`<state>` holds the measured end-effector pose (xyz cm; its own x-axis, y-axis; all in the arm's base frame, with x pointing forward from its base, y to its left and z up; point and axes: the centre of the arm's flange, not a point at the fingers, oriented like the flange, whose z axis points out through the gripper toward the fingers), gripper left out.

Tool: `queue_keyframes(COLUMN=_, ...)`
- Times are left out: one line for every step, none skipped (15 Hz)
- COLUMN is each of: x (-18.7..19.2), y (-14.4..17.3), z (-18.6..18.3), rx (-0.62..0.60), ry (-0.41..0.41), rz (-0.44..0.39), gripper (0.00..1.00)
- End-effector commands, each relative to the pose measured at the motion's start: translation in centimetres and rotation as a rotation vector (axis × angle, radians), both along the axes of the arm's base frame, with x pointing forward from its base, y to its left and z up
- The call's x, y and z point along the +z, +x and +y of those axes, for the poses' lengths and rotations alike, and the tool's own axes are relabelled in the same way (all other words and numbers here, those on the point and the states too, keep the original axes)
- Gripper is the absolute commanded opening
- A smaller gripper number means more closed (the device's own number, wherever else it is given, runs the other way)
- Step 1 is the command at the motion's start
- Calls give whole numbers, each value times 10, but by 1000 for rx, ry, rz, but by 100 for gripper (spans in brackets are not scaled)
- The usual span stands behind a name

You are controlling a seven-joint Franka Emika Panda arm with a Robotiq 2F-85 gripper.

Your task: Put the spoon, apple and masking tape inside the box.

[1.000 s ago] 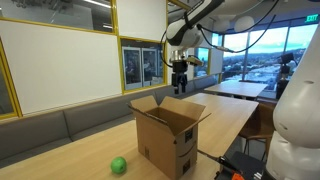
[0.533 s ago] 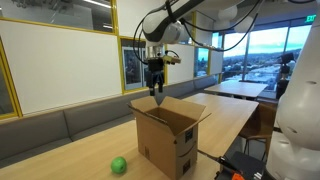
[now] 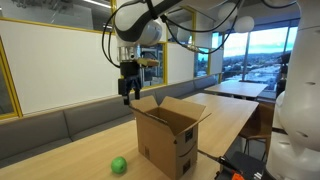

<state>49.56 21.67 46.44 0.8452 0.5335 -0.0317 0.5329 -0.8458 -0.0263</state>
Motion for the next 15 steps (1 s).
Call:
queue_keyframes(x=-11, y=5, z=60, rx=18, ry=26, rz=32, gripper=100)
queue_keyframes(x=-19, y=-1, z=75, rx=18, ry=30, rz=50, gripper=100)
queue_keyframes(x=-30, y=-8, z=89, rx=19, ry=36, rz=70, gripper=100)
queue_keyframes(x=-40, y=-16, z=101, rx=11, ry=36, rz=84, gripper=100)
queue_keyframes(x=-51, y=-24, z=111, rx=-6, ry=30, rz=97, gripper=100)
queue_keyframes(x=-67, y=-34, z=120, rx=-33, ry=21, rz=106, gripper=100)
queue_keyframes(x=-80, y=-41, z=127, rx=-67, ry=5, rz=105, gripper=100)
queue_keyframes(x=-97, y=-46, z=135, rx=-111, ry=-5, rz=101, gripper=100)
queue_keyframes(x=-107, y=-52, z=139, rx=-146, ry=-6, rz=103, gripper=100)
queue_keyframes(x=-123, y=-53, z=143, rx=-185, ry=-11, rz=107, gripper=100)
queue_keyframes(x=-135, y=-56, z=145, rx=-224, ry=-13, rz=105, gripper=100)
queue_keyframes(x=-149, y=-58, z=145, rx=-259, ry=-17, rz=98, gripper=100)
queue_keyframes(x=-166, y=-59, z=144, rx=-298, ry=-26, rz=83, gripper=100)
queue_keyframes(x=-176, y=-62, z=141, rx=-322, ry=-27, rz=74, gripper=100)
queue_keyframes(x=-192, y=-62, z=137, rx=-353, ry=-31, rz=63, gripper=100)
